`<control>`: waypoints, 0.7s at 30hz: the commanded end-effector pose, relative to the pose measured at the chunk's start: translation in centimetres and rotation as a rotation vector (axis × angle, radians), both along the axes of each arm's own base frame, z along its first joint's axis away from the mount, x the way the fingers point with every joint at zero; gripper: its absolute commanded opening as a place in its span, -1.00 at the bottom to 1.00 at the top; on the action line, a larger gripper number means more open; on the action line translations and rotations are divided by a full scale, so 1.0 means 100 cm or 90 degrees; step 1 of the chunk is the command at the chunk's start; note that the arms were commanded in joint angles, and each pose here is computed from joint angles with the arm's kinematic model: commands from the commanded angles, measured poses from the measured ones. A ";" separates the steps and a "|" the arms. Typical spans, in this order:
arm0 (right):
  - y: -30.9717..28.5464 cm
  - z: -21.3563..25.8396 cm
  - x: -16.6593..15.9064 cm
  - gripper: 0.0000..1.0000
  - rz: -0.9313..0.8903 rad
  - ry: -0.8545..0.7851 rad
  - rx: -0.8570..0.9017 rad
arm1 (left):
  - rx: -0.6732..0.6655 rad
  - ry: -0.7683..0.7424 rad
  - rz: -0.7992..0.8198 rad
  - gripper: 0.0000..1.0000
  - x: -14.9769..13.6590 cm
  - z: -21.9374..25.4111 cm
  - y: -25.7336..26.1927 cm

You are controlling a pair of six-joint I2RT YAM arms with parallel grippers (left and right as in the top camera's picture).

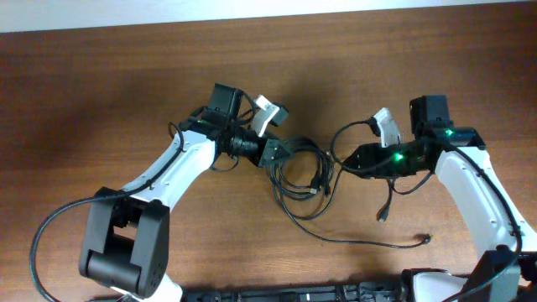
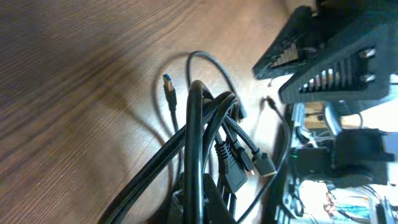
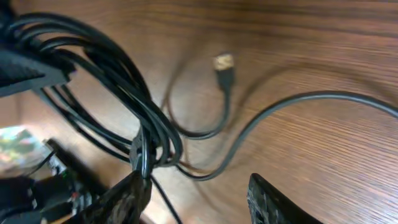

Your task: Untangle cables

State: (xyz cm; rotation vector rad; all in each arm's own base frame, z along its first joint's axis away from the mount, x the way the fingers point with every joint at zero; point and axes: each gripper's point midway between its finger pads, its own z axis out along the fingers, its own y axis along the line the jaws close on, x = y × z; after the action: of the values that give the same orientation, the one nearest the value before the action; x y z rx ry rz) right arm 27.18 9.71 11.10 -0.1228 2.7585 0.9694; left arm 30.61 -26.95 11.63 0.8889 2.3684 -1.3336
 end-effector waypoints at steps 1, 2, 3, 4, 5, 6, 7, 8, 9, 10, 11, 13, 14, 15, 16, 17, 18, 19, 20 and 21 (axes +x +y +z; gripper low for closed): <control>0.024 0.015 -0.008 0.06 0.085 -0.048 0.053 | -0.119 -0.013 -0.077 -1.00 -0.018 0.036 -0.013; 0.032 0.015 -0.011 0.05 0.106 -0.053 0.053 | -0.120 -0.014 -0.078 -1.00 -0.018 0.037 -0.013; 0.041 0.015 -0.014 0.05 0.130 -0.060 0.053 | -0.127 -0.011 -0.081 -1.00 -0.019 0.038 -0.013; 0.048 0.016 -0.013 0.05 0.145 -0.073 0.052 | -0.155 -0.002 -0.095 -1.00 -0.024 0.045 -0.015; 0.052 0.017 -0.012 0.03 0.155 -0.083 0.052 | -0.158 -0.001 -0.097 -1.00 -0.024 0.046 -0.015; 0.053 0.017 -0.011 -0.11 0.158 -0.087 0.052 | -0.158 -0.001 -0.097 -1.00 -0.024 0.046 -0.015; 0.054 0.017 -0.011 -0.43 0.160 -0.091 0.052 | -0.158 0.000 -0.097 -1.00 -0.024 0.046 -0.015; 0.053 0.017 -0.010 -0.74 0.159 -0.091 0.047 | -0.158 -0.001 -0.097 -1.00 -0.024 0.046 -0.015; 0.053 0.017 -0.010 -0.75 0.159 -0.091 0.047 | -0.151 -0.003 -0.094 -1.00 -0.023 0.045 -0.015; 0.053 0.016 -0.010 -0.72 0.159 -0.091 0.047 | -0.135 -0.007 -0.085 -1.00 -0.021 0.040 -0.014; 0.053 0.016 -0.010 -0.68 0.159 -0.091 0.047 | -0.124 -0.008 -0.080 -1.00 -0.020 0.038 -0.013; 0.054 0.018 -0.006 -0.42 0.160 -0.106 0.047 | -0.120 -0.004 -0.079 -1.00 -0.020 0.036 -0.012; 0.054 0.020 0.000 -0.42 0.160 -0.127 0.047 | -0.119 -0.002 -0.078 -1.00 -0.021 0.036 -0.012; 0.055 0.021 0.005 -0.42 0.160 -0.141 0.047 | -0.119 -0.002 -0.078 -1.00 -0.021 0.036 -0.012; 0.055 0.023 0.008 -0.42 0.161 -0.154 0.047 | -0.119 -0.002 -0.078 -1.00 -0.021 0.036 -0.012; 0.055 0.023 0.010 -0.42 0.161 -0.159 0.046 | -0.116 -0.002 -0.077 -1.00 -0.020 0.035 -0.012; 0.055 0.023 0.010 -0.43 0.161 -0.161 0.046 | -0.105 -0.002 -0.071 -1.00 -0.019 0.032 -0.011; 0.055 0.023 0.011 -0.45 0.161 -0.162 0.046 | -0.102 0.001 -0.070 -1.00 -0.020 0.031 -0.010; 0.055 0.023 0.011 -0.56 0.161 -0.162 0.046 | -0.102 0.001 -0.070 -1.00 -0.020 0.031 -0.010; 0.055 0.023 0.011 -0.56 0.161 -0.162 0.045 | -0.102 0.001 -0.070 -1.00 -0.020 0.031 -0.010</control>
State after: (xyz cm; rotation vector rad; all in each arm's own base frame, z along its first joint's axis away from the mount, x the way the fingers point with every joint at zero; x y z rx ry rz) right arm 28.33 15.00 12.89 -0.5313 2.5370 1.0285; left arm 28.88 -27.89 13.69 0.9568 2.2486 -1.5332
